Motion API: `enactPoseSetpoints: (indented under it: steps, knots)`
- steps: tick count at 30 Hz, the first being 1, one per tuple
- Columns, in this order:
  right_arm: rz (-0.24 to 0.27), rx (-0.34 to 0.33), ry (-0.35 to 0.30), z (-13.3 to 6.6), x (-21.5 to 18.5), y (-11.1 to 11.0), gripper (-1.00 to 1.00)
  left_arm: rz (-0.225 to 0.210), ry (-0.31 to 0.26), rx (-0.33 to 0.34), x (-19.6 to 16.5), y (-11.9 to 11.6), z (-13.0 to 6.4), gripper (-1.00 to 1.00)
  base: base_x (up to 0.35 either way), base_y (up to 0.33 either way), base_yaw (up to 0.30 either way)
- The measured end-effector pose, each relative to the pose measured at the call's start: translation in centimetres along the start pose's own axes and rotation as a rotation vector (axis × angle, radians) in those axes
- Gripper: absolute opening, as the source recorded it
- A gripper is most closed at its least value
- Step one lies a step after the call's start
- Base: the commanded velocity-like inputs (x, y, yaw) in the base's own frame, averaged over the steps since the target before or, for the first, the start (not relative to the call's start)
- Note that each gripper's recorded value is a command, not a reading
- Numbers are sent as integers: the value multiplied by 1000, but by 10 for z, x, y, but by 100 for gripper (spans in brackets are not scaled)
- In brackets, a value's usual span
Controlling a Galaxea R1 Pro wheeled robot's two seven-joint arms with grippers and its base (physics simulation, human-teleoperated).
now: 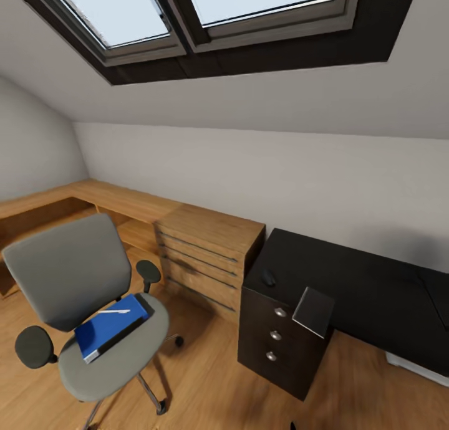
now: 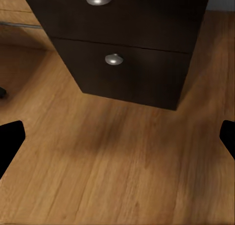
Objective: In the bedroom, organize the workspace by keeping the computer under the desk, ensuring the monitor is on the desk, placing the keyboard on the desk next to the monitor, placing the mouse on the desk next to the keyboard, moving the folder from the swivel chair onto the desk next to the mouse, stacking the notebook on top of the folder with the pen on top of the notebook, and positioning the swivel chair next to the desk.
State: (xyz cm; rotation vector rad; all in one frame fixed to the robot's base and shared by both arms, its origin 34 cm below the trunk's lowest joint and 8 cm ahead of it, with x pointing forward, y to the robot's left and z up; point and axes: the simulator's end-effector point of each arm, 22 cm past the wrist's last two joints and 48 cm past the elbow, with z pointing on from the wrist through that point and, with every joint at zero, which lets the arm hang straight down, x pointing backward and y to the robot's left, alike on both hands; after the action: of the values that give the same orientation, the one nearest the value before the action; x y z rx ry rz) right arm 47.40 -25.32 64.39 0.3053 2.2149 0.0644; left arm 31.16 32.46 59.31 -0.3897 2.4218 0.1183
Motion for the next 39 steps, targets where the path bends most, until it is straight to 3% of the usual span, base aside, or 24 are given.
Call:
enactPoseSetpoints:
  steps: [22,34,39]
  knots:
    - [-34,-20,7,0,5,5,100,3,19,-7,6,3,-1,100,0,0,251]
    - [-47,-27,4,0,5,5,100,2,25,-10,8,4,-1,100,1,0,44]
    - [-48,-22,8,0,4,1,100,2,24,-8,8,4,-2,100,268,0,0]
